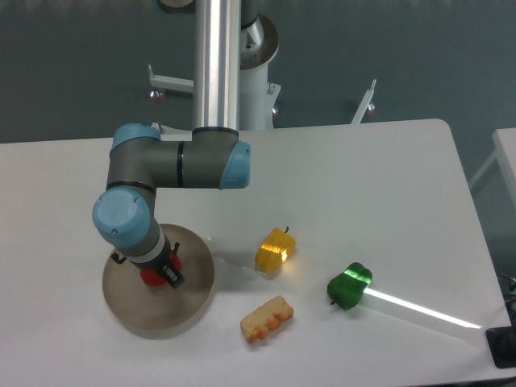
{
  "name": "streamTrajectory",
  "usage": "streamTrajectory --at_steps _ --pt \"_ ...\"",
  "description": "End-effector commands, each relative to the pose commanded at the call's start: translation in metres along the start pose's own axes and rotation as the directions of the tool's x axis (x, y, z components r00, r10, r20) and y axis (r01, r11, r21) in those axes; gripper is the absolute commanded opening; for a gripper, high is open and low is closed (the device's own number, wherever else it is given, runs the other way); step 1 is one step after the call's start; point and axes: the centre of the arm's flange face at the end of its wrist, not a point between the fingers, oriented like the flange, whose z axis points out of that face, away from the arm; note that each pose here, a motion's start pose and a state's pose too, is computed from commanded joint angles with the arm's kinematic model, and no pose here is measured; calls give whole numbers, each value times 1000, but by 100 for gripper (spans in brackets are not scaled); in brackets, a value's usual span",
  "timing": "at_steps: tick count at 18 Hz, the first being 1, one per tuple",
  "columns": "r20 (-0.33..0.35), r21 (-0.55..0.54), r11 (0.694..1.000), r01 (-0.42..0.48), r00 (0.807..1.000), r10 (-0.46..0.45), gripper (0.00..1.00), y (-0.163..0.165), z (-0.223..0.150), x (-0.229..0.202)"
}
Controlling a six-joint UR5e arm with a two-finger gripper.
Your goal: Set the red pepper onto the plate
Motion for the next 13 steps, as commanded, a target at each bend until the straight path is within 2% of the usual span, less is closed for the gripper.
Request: streamTrajectory --at_steps 13 --pt "-3 -3 1000 0 1000 0 64 -1 5 -1"
